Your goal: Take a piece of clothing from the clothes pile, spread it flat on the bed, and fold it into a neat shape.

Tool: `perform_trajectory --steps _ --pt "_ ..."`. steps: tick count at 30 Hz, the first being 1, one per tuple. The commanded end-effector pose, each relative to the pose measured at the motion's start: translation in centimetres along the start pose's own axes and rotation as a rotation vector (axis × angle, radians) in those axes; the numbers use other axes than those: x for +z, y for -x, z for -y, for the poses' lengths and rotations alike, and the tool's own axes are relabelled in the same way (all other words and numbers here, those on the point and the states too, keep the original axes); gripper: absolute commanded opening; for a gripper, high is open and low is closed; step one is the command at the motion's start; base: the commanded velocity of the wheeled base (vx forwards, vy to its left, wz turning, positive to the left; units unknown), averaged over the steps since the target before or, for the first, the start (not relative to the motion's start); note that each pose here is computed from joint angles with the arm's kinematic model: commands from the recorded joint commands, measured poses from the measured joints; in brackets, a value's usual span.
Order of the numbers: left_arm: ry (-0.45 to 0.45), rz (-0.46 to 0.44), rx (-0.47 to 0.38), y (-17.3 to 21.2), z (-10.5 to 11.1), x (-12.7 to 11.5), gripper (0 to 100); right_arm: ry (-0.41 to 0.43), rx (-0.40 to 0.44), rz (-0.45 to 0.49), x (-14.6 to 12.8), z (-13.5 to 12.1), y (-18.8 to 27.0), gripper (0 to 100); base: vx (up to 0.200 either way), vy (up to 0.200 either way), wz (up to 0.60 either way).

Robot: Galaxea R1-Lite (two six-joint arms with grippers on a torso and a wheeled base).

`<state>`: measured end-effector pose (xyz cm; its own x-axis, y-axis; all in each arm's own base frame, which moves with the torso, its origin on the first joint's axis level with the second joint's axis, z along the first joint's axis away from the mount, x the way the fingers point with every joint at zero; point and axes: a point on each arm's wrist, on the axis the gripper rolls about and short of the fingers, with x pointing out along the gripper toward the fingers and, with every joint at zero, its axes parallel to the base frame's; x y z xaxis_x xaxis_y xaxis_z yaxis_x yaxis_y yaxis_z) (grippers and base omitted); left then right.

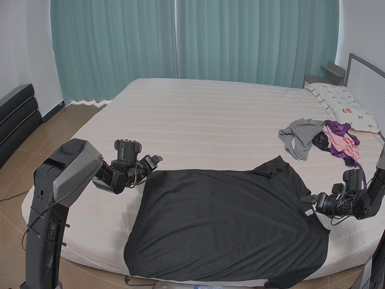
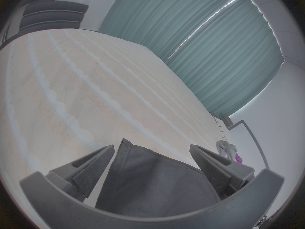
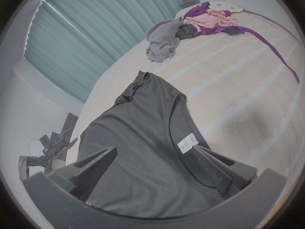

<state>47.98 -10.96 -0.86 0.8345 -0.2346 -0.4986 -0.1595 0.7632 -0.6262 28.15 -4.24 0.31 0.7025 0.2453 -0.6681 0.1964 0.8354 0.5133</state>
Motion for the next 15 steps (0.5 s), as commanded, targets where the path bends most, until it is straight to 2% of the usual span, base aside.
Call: perform_trajectory --steps 1,13,14,15 --pt "-0.001 -0.005 0.037 -2.26 -1.57 -1.57 100 -0.002 -0.002 0.004 0.07 0.10 0.01 100 0.000 0.000 0.00" --pt "-0.015 -0.017 0.041 -2.52 -1.61 -2.03 100 -0.003 -0.003 -0.001 -0.02 0.10 -0.02 100 0.000 0.000 0.00" --pt "-0.017 -0.017 0.038 -2.49 -1.52 -2.05 0 -0.003 -0.004 -0.002 -0.04 0.13 -0.05 100 0.000 0.000 0.00" --pt "-0.019 -0.017 0.038 -2.49 -1.52 -2.05 0 -0.003 -0.004 -0.002 -0.04 0.13 -0.05 100 0.000 0.000 0.00"
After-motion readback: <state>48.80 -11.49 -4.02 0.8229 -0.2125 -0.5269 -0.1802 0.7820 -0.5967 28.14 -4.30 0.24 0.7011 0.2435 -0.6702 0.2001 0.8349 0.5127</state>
